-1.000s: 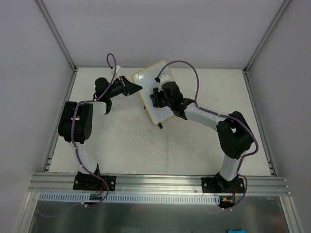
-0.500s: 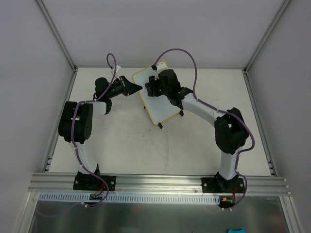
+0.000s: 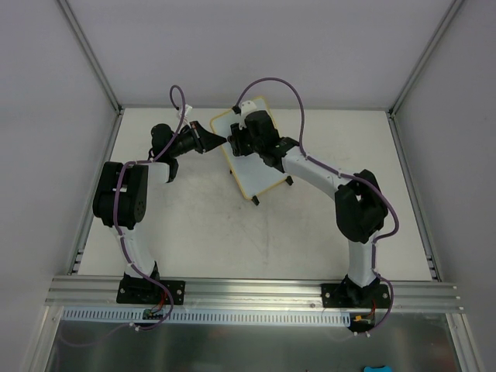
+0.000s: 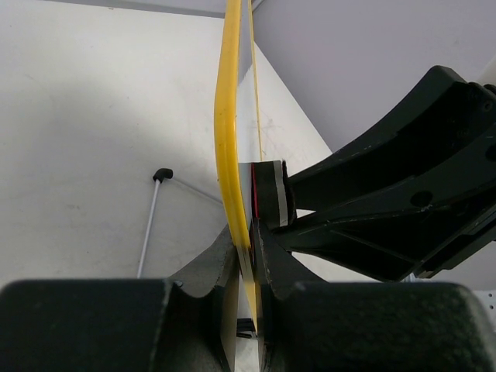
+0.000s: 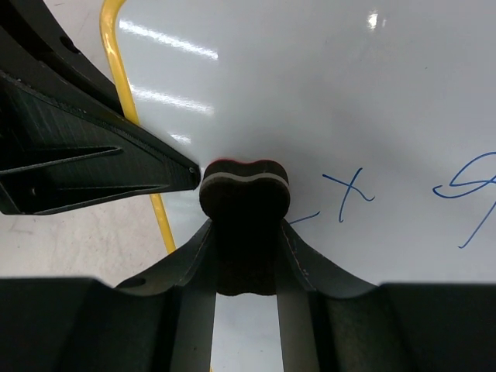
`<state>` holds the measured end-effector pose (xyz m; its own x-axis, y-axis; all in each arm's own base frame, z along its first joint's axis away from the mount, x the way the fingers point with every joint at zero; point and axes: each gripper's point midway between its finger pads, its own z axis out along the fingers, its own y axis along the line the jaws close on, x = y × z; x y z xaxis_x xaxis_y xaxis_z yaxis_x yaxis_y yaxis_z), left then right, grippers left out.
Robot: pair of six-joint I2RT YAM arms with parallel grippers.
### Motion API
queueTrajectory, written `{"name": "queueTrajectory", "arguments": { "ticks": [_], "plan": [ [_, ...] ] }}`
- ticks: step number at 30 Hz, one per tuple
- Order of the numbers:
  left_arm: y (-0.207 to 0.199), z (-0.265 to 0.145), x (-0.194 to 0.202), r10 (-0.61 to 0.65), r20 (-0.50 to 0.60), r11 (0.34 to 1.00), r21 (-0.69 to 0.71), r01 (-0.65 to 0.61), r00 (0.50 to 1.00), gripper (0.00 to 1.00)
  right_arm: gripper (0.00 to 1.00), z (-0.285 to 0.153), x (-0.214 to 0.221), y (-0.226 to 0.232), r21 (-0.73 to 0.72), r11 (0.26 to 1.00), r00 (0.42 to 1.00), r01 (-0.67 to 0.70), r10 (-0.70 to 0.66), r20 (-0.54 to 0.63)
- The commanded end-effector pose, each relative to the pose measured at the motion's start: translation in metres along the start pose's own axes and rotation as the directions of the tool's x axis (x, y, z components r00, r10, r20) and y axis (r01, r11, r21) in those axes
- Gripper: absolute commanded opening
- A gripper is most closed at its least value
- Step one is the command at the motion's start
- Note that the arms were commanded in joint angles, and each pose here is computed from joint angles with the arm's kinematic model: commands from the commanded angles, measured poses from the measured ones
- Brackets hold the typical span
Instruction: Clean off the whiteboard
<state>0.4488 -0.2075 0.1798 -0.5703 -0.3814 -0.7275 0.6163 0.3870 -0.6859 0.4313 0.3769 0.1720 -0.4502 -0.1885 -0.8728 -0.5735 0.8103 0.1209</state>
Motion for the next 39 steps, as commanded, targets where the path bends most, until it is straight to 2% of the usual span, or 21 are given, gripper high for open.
{"name": "queueTrajectory", "arguments": {
  "ticks": [1,9,16,20,30,39],
  "plan": [
    [-0.031,0.003,-0.004,0.152,-0.016,0.982,0.112,-0.15,0.988,0.0,0.0,0.001,0.0,0.009,0.006,0.998,0.998,0.054,-0.054,-0.013],
    [-0.031,0.003,-0.004,0.154,-0.015,0.982,0.113,-0.151,0.988,0.0,0.0,-0.003,0.022,0.019,0.059,0.99,0.988,0.131,-0.126,-0.089],
    [-0.032,0.002,-0.005,0.155,-0.012,0.982,0.111,-0.152,0.988,0.0,0.0,-0.001,0.023,-0.002,0.126,0.983,0.988,0.131,-0.119,-0.098],
    [-0.032,0.002,-0.004,0.155,-0.014,0.982,0.112,-0.153,0.988,0.0,0.0,-0.001,0.018,-0.035,0.159,0.985,0.993,0.061,-0.044,-0.111],
    [-0.034,0.002,-0.005,0.158,-0.013,0.981,0.114,-0.155,0.987,0.0,0.0,-0.014,0.005,-0.114,0.265,0.964,0.995,-0.022,0.046,-0.083],
    [-0.033,0.002,-0.005,0.16,-0.015,0.981,0.113,-0.157,0.987,0.0,0.0,-0.017,0.02,-0.177,0.351,0.933,0.988,-0.084,0.124,-0.094]
  ]
}}
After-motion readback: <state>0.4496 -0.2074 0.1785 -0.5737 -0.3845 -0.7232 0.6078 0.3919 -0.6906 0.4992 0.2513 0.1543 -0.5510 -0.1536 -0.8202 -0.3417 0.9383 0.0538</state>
